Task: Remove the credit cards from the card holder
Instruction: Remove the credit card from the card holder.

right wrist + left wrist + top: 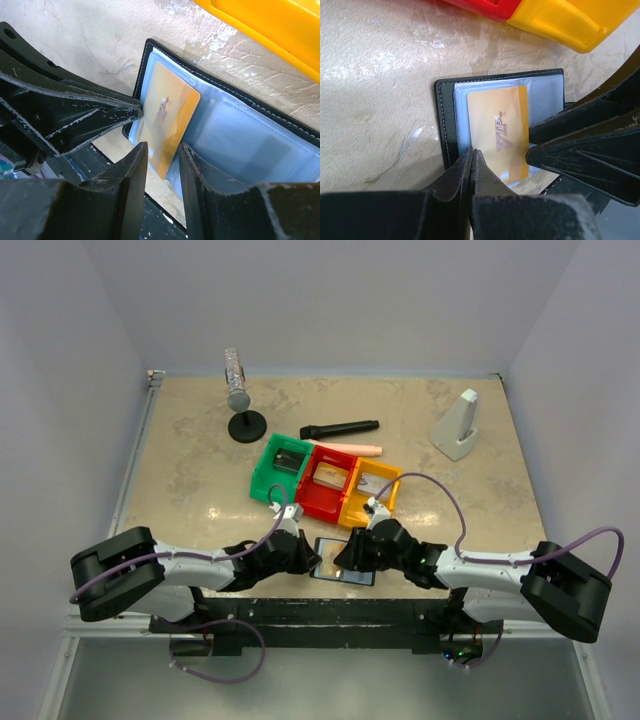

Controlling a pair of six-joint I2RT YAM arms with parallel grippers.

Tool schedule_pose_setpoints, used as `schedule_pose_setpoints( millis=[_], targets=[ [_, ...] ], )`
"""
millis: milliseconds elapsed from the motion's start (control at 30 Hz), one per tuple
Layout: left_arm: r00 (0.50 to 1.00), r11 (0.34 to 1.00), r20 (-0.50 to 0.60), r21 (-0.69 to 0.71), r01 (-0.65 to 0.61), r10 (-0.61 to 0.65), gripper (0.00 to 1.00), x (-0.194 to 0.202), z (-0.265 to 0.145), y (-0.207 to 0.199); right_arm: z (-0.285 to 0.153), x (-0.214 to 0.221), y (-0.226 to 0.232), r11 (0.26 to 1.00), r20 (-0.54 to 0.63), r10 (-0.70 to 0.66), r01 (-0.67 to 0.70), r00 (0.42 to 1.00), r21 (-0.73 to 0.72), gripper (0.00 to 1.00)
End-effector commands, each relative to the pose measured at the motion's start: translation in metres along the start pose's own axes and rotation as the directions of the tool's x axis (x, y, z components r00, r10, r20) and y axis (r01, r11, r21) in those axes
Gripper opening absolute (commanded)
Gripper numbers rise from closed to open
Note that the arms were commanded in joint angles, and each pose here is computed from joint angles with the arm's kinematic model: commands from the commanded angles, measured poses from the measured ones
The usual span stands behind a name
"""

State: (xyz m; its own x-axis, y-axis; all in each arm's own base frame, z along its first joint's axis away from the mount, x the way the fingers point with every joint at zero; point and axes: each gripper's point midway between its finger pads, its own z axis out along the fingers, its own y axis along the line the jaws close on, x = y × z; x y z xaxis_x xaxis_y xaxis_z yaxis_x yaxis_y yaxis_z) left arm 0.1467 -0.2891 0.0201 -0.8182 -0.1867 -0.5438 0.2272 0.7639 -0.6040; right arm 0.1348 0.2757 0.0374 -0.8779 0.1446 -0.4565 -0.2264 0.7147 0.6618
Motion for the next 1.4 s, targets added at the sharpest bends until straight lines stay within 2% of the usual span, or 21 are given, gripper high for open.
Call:
schedule_pose_setpoints(
  millis=[0, 333, 800, 1000, 1367],
  targets=[
    [0.997, 0.989, -0.068, -0.142, -0.038, 0.029, 0.00, 0.024, -0.006, 0.046, 0.000, -0.015, 0.022, 0.997, 0.048, 0.000, 0.004, 0.999, -0.081, 0.36],
    [0.996, 0.990, -0.081, -0.133, -0.040, 0.030, 0.00, 0.027, -0.005, 0.046, 0.006, -0.014, 0.027, 0.993, 0.039, 0.025, -0.020, 0.999, -0.115, 0.39],
    [0.995, 0.991, -0.090, -0.124, -0.042, 0.031, 0.00, 0.029, -0.003, 0.045, 0.004, -0.017, 0.047, 0.976, 0.043, 0.001, 0.008, 0.999, -0.216, 0.31],
    [0.995, 0.992, -0.091, -0.123, -0.042, 0.031, 0.00, 0.030, -0.003, 0.045, 0.002, -0.016, 0.055, 0.966, 0.037, -0.006, 0.016, 0.999, -0.259, 0.36],
    [0.995, 0.992, -0.090, -0.118, -0.042, 0.032, 0.00, 0.029, -0.002, 0.044, 0.000, -0.013, 0.071, 0.942, 0.009, -0.033, 0.034, 0.999, -0.334, 0.37]
  ],
)
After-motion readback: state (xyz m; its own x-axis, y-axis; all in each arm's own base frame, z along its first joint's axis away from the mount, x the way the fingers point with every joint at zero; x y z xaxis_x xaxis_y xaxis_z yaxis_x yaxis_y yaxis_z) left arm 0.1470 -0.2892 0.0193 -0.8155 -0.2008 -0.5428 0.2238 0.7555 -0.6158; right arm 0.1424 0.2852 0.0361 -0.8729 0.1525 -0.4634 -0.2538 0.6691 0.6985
